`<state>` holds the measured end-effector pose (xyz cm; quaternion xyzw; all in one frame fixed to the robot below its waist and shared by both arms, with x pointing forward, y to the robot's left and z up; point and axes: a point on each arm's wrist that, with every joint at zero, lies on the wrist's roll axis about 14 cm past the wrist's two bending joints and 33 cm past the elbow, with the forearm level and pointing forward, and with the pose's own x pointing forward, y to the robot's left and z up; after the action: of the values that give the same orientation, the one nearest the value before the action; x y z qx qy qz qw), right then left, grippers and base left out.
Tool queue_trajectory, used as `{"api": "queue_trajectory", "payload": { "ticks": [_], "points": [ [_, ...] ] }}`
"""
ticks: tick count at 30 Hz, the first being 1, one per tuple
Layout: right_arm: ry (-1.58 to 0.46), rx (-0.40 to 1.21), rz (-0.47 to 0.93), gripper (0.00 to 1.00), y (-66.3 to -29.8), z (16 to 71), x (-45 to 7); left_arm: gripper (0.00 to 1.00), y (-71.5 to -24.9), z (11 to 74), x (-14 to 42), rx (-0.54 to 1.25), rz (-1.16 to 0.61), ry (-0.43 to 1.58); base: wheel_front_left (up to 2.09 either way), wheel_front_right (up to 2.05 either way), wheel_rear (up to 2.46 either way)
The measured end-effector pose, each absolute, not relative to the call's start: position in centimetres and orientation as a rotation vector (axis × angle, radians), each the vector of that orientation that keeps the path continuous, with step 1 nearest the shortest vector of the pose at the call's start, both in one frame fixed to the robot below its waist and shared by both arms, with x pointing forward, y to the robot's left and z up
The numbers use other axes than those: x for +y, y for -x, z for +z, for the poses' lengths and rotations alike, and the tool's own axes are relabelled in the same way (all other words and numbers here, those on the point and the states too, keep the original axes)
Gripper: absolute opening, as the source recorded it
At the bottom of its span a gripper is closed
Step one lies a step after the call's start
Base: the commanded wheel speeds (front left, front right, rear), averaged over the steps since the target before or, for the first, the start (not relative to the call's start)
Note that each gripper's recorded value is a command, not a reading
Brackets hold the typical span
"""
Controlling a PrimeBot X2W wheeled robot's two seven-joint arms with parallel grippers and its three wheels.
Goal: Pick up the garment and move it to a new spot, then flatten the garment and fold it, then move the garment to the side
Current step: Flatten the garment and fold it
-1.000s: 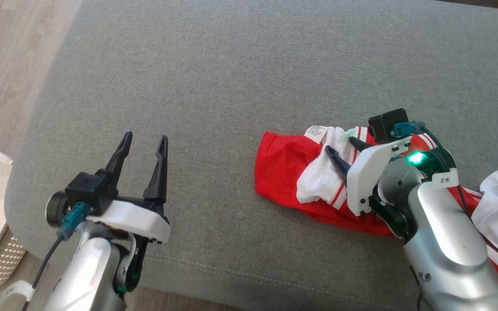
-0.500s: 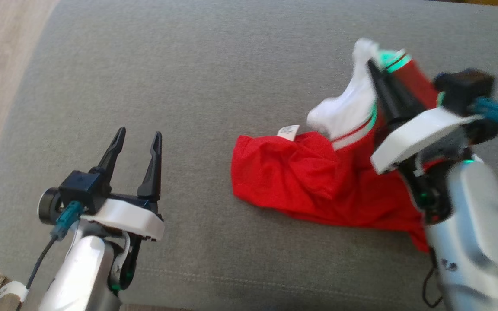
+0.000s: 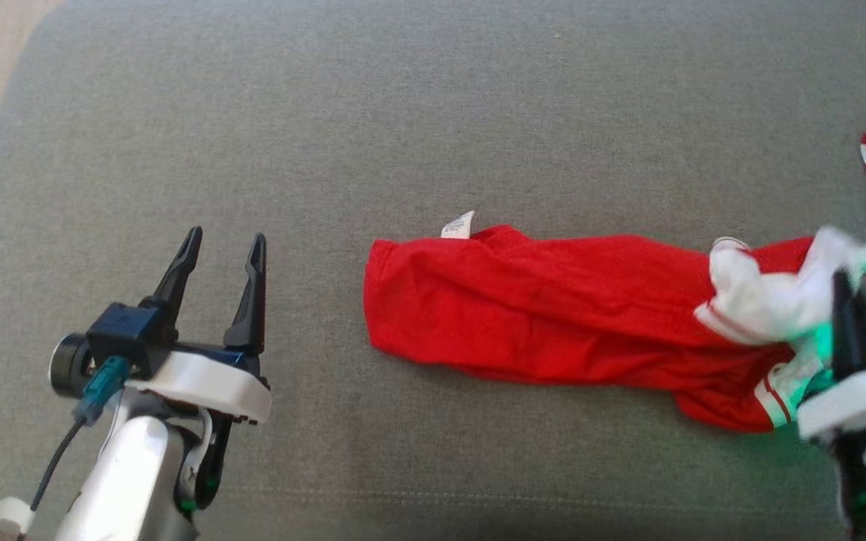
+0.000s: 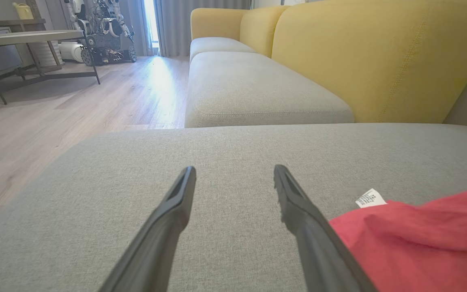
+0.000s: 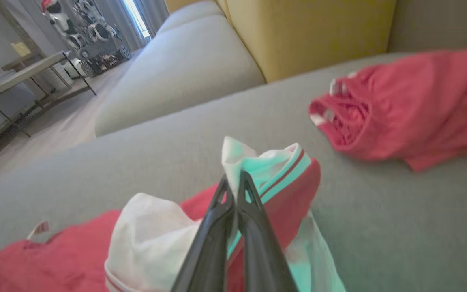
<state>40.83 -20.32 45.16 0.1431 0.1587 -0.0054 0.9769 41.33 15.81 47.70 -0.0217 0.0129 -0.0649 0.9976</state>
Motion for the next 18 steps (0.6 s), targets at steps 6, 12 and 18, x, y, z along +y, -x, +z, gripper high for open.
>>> {"api": "queue_trajectory", "payload": {
  "ticks": [6, 12, 18],
  "points": [
    [-0.34, 0.377, -0.064, 0.4, -38.8, 42.2, -21.2, 1.0, -41.7, 47.4, 15.3, 0.032, -0.149, 0.041, 0.0, 0.0, 0.0],
    [-0.346, 0.308, -0.074, 1.0, -38.7, 42.8, -21.3, 1.0, -41.8, 47.7, 15.1, 0.022, -0.163, 0.033, 0.0, 0.0, 0.0],
    [-0.23, 0.139, -0.017, 1.0, -40.2, 47.3, -20.2, 1.0, -40.7, 47.9, 15.3, 0.024, -0.156, 0.03, 0.0, 0.0, 0.0]
  ]
}}
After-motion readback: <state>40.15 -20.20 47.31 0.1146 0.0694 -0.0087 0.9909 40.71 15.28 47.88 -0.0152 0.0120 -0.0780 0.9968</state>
